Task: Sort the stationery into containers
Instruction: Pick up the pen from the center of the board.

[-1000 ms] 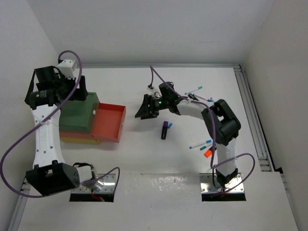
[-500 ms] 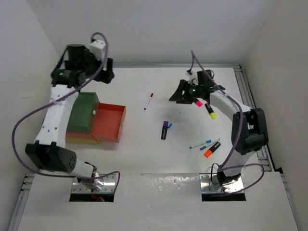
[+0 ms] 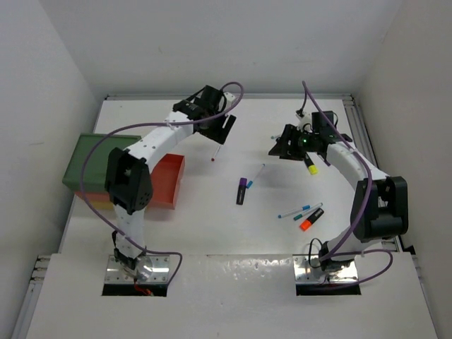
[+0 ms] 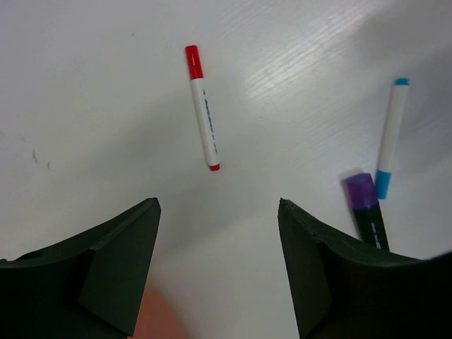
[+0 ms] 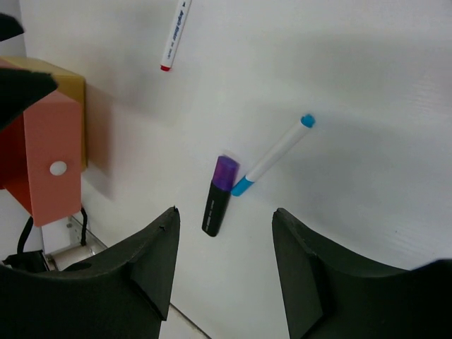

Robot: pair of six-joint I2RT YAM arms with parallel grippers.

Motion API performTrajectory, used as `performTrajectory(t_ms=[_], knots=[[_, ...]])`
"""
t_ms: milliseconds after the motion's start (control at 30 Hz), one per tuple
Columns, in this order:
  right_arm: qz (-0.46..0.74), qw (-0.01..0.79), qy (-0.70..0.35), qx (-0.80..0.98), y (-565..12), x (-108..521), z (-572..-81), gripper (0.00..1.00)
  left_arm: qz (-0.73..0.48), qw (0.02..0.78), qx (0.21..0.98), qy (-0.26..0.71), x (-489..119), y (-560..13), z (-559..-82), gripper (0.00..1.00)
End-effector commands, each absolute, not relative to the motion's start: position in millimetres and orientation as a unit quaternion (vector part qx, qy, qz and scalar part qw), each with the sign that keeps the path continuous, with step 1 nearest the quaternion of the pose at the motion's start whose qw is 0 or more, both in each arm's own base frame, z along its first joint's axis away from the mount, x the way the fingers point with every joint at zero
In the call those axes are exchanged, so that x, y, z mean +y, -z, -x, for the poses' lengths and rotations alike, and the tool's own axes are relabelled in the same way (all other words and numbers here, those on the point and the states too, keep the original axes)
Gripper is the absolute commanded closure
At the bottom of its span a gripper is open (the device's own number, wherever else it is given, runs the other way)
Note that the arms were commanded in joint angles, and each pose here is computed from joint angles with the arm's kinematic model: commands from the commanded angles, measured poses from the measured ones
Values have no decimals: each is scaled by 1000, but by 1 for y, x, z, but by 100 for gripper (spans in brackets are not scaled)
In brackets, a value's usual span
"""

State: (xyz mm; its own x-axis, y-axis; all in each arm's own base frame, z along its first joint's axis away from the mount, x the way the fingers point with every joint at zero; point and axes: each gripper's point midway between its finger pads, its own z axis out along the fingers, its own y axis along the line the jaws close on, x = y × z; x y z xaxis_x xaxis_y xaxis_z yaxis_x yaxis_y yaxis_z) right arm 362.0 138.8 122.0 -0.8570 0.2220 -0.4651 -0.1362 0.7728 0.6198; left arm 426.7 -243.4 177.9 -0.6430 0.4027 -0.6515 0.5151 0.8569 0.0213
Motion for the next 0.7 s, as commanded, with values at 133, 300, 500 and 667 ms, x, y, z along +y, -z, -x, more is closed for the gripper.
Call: performTrajectory(t_ms=[133, 300, 500, 667], knots=[[-19, 283, -339, 897, -128, 133, -362, 45, -185, 323, 927, 42, -246, -137, -461, 28], [-25, 275, -343, 898, -123, 133, -360, 46, -177, 314, 932, 32, -254, -113, -474, 31], [-29, 268, -346, 898, -120, 131, -357, 45, -188, 295, 936, 33, -262, -84, -484, 41], [-31, 266, -350, 898, -121, 130, -354, 46, -188, 277, 942, 34, -260, -58, -491, 44]])
